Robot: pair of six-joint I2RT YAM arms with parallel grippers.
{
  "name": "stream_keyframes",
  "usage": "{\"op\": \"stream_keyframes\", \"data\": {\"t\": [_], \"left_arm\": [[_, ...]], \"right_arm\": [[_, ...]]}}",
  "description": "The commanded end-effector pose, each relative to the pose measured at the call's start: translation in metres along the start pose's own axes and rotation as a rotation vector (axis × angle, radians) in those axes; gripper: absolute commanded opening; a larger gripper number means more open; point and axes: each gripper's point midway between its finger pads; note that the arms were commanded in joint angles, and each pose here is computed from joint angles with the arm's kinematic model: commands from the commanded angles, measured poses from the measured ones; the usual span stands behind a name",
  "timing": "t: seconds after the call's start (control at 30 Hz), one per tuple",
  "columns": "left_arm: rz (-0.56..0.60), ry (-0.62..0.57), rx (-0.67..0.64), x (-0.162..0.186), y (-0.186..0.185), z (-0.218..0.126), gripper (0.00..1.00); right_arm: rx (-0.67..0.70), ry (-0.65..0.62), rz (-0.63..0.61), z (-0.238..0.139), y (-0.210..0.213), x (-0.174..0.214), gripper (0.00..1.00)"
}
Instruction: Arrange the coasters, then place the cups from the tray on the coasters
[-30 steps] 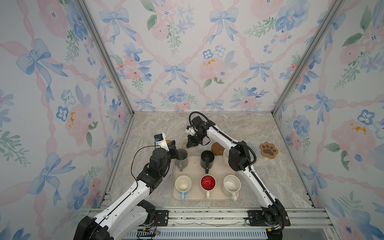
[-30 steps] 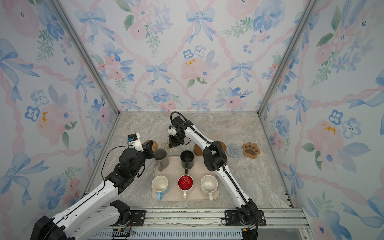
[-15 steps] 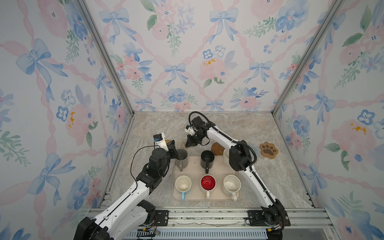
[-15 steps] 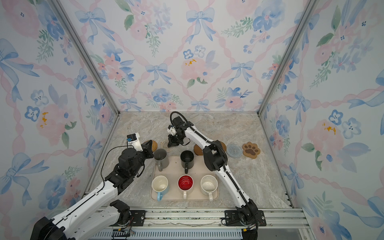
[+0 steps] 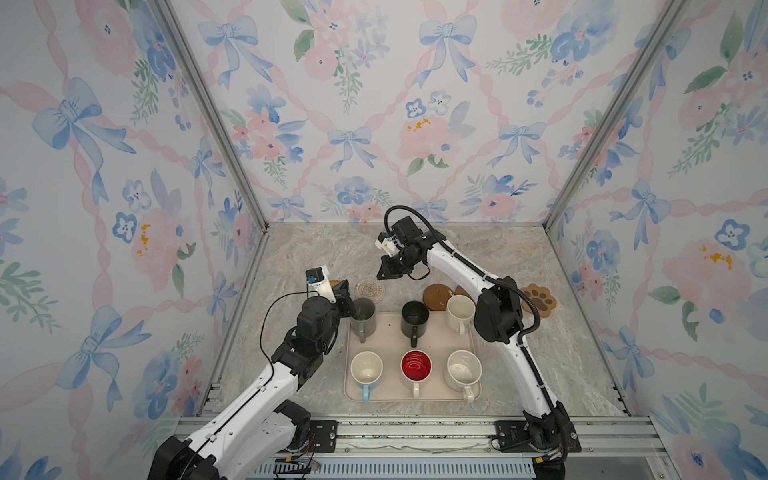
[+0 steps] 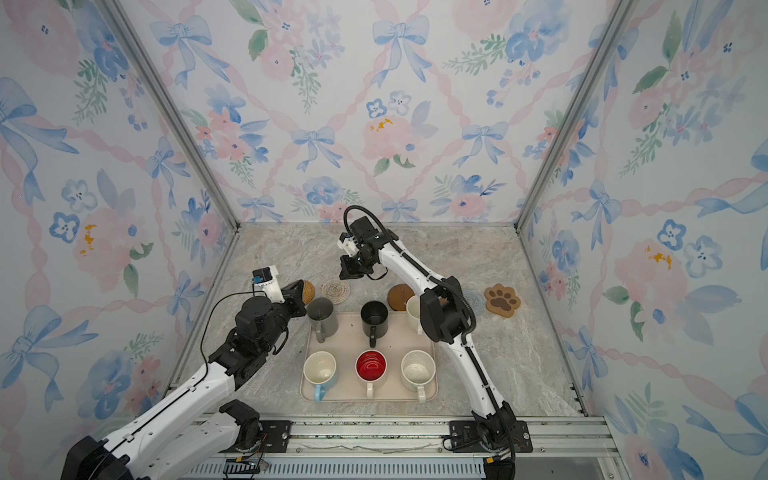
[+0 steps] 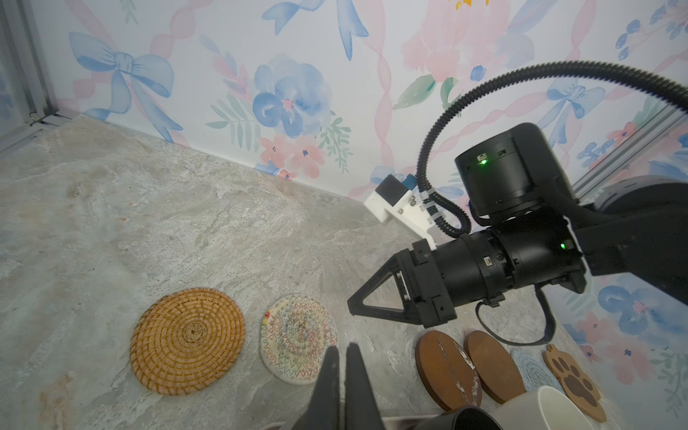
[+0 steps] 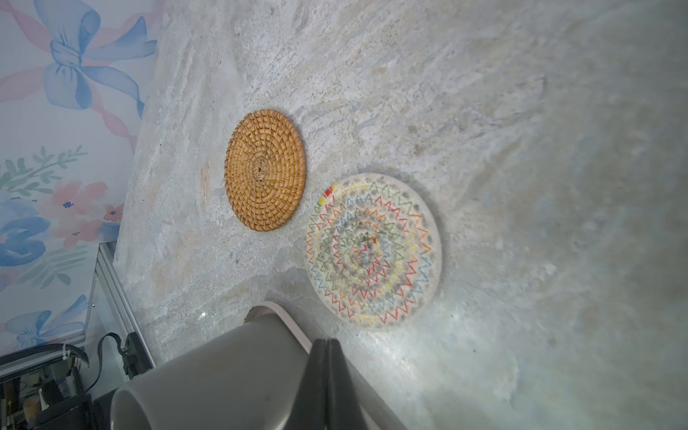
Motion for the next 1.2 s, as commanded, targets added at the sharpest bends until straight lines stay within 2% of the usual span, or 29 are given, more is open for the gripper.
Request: {"op": "stream_keyframes", "data": {"t": [0.0, 0.2, 0.37, 0.6, 1.17], "left_arm": [[0.027, 0.026, 0.007, 0.005, 0.0, 0.004, 0.0], [0.034, 0.057, -0.004, 0.012, 0.0, 0.013, 0.0], [0.034, 0.081, -0.005, 0.016, -0.002, 0.02, 0.0], [0.035, 0.104, -0.002, 0.02, -0.004, 0.025, 0.0], [0.032, 0.087, -0.004, 0.017, -0.002, 0.021, 0.0]], "right_arm": [[0.119, 0.046, 0.018, -0.046, -0.04, 0.019, 0.0], [0.236, 0.04, 0.138, -0.104, -0.097, 0.06, 0.0], [0.254, 0.025, 0.239, -0.126, -0.127, 0.1, 0.0], [0.197, 0.067, 0.31, -0.11, -0.144, 0.135, 0.0], [0.183, 0.164, 0.39, -0.08, -0.165, 0.171, 0.0]]}}
Point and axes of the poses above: each gripper's point midway between its finger pads, its own z axis out along the fingers, its own y axis along the line the jaws close on, x = y × z, and after that the axes turned 15 degrees about -z, right-handed
